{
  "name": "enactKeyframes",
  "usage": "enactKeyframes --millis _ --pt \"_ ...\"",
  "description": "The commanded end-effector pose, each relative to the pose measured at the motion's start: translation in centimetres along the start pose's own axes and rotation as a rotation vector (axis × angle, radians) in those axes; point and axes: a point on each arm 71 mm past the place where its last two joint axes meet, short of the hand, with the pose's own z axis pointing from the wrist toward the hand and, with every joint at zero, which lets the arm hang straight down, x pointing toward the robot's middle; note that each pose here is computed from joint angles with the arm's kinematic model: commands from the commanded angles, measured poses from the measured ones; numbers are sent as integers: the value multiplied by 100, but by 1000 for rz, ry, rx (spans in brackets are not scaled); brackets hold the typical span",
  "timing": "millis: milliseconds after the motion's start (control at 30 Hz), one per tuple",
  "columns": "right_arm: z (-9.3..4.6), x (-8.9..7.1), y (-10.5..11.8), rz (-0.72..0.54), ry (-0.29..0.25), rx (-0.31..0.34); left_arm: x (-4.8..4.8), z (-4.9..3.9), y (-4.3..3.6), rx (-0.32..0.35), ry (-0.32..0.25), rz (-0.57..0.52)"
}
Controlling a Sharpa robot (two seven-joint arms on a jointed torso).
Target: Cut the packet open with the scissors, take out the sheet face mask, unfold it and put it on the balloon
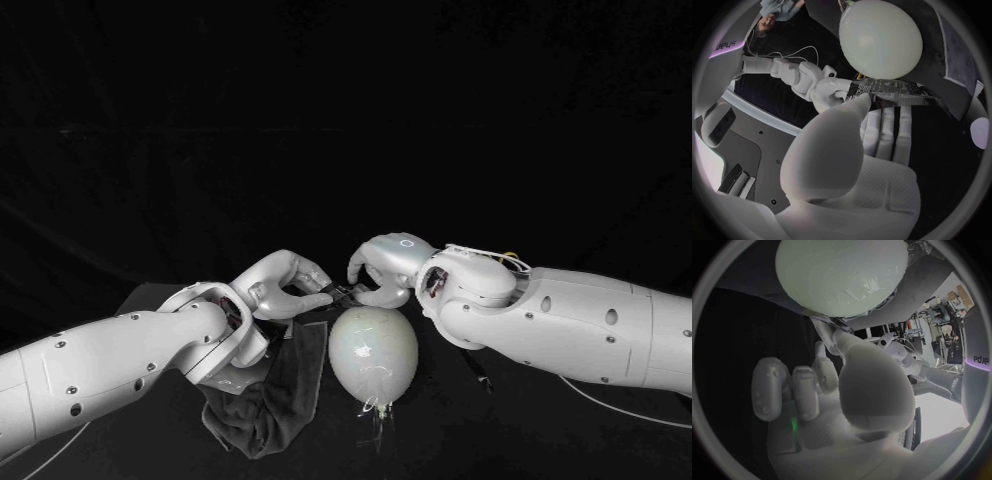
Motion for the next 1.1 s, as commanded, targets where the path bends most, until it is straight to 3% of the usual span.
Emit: enactKeyframes --millis 33,367,833,1100 --pt "25 44 -12 -21 24 11 8 14 -46 24 -3 -18" --pt "60 95 -6 -29 9 20 29 6 -82 39 3 -28" --pt "-49 41 -16 -15 -69 -17 -25 -17 -35 20 -10 -28" --pt "-104 49 -18 0 -49 -31 -48 -19 -10 12 -18 -27"
